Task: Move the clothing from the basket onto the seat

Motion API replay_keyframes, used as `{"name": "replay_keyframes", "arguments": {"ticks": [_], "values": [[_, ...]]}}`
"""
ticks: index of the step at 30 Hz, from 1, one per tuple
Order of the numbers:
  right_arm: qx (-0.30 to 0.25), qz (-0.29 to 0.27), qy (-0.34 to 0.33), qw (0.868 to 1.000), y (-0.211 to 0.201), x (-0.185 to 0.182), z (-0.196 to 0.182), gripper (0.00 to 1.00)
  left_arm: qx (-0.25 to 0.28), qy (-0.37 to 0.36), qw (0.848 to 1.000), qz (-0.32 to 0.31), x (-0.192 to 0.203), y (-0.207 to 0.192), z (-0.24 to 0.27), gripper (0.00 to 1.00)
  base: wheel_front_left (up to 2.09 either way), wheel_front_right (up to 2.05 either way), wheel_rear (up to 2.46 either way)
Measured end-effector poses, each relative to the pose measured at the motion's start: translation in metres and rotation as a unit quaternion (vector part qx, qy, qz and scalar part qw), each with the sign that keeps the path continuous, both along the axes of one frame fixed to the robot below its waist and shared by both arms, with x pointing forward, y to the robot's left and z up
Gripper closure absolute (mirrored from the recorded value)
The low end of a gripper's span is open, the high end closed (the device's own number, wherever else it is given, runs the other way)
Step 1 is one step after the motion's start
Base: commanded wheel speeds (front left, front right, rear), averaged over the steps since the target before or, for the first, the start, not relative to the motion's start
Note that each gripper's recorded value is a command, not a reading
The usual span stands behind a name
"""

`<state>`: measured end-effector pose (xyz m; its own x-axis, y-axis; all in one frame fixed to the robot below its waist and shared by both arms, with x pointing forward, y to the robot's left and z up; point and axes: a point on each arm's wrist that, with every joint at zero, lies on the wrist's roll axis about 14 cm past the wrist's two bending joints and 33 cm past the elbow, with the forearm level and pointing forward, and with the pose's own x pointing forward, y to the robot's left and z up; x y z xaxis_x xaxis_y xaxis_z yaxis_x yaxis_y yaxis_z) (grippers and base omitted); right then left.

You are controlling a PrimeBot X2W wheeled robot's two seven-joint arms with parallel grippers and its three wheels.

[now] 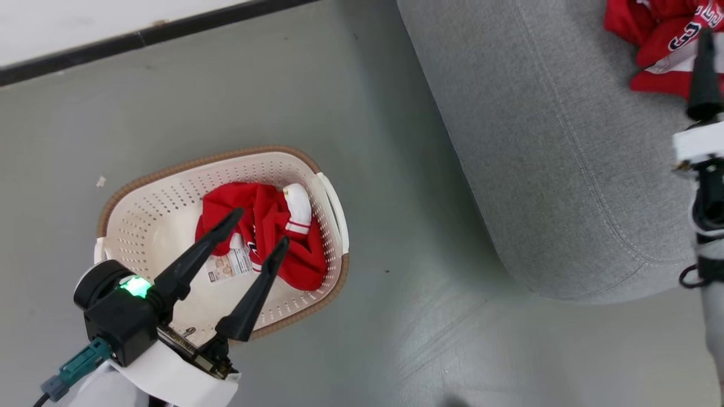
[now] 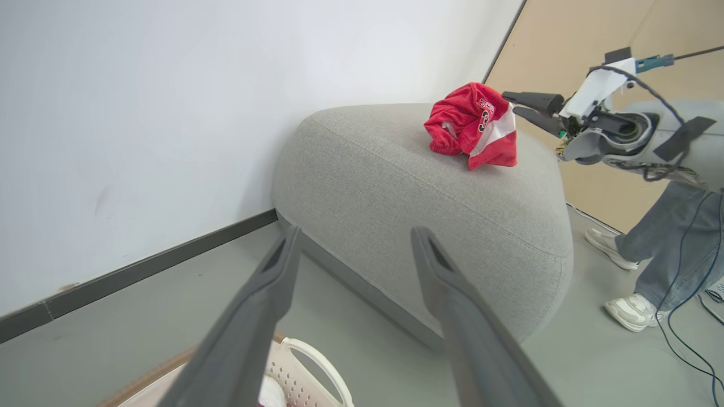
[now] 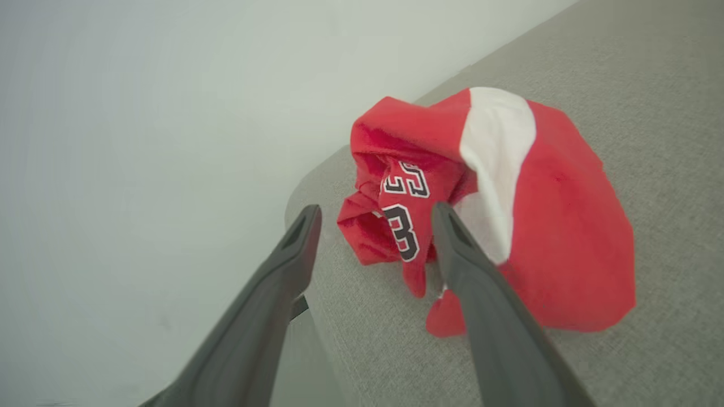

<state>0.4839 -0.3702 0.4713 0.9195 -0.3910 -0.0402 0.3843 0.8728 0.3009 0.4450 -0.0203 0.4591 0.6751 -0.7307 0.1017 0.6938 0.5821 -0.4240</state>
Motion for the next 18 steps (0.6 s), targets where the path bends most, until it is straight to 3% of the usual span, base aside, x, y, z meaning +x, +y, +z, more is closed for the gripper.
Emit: {"name": "replay_keyframes", "arguments": {"ticks": [10, 18], "values": [[-0.032, 0.102, 0.007, 0.994, 0.069, -0.003, 0.001, 0.0, 0.014, -0.017, 0.998, 0.059, 0.008, 0.02, 0.016, 0.0, 0.0, 0.0, 0.0], [-0.062, 0.215, 0.011, 0.975, 0.15, -0.002, 0.0, 0.0, 0.034, -0.021, 0.99, 0.134, 0.009, 0.054, 0.026, 0.0, 0.0, 0.0, 0.0]]}}
